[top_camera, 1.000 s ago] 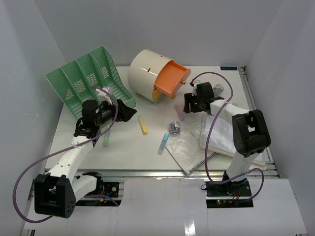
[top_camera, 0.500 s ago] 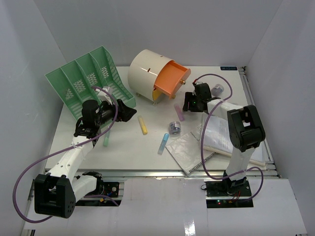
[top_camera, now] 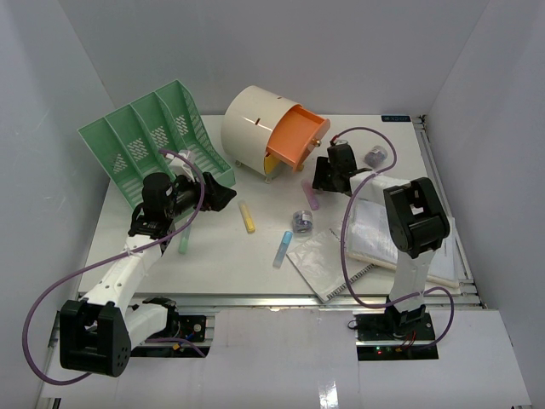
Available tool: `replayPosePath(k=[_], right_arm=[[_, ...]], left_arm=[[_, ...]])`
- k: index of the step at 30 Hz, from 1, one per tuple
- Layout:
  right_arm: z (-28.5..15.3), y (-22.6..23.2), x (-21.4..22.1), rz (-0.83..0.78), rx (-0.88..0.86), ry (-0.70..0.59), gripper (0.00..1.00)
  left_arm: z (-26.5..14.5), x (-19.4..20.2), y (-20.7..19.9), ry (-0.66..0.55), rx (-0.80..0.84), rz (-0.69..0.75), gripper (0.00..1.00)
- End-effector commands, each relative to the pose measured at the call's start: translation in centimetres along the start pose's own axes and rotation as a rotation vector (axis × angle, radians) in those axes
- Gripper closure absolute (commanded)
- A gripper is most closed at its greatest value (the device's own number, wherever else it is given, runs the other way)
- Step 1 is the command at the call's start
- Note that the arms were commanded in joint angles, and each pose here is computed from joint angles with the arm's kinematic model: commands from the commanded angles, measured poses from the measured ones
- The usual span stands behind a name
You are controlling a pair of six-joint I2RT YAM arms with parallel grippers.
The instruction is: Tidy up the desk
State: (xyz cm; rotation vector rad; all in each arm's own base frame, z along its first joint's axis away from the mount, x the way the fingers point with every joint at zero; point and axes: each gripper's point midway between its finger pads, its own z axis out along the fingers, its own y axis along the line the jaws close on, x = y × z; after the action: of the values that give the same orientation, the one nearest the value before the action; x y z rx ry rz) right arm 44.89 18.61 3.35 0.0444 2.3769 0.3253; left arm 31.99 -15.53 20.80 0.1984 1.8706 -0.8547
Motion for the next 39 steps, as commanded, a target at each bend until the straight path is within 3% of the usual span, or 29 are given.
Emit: replayPosePath(k=[1, 14, 23, 29, 34, 39], right_arm=[[0.4, -1.5, -0.1, -0.017, 0.083, -0.051, 0.43], [-0.9, -3.4, 0.8, -0.119, 0.113, -0.079, 0.62], [-3.1, -2.4, -1.4, -0.217, -0.044, -0.131, 0.77], [-10.0, -0.4, -7.0, -0.391, -0.27, -0.302, 0.91], [-16.8, 2.7, -9.4, -0.644, -0.447, -0.47, 0.92], [-22.4, 6.3, -13.9, -0.72, -0.555, -0.603, 0.92]], left_arm=[[0.0, -1.5, -0.7, -0.024, 0.012, 0.03, 0.02], [-0.2, -1.7, -0.8, -0.032, 0.013, 0.034, 0.02], [-0.3, -1.9, -1.0, -0.038, 0.017, 0.037, 0.02], [-0.4, -2.1, -1.3, -0.042, 0.026, 0.039, 0.02], [-0.5, -2.2, -1.7, -0.046, 0.041, 0.037, 0.02], [-0.5, -2.1, -1.8, -0.047, 0.044, 0.038, 0.02]])
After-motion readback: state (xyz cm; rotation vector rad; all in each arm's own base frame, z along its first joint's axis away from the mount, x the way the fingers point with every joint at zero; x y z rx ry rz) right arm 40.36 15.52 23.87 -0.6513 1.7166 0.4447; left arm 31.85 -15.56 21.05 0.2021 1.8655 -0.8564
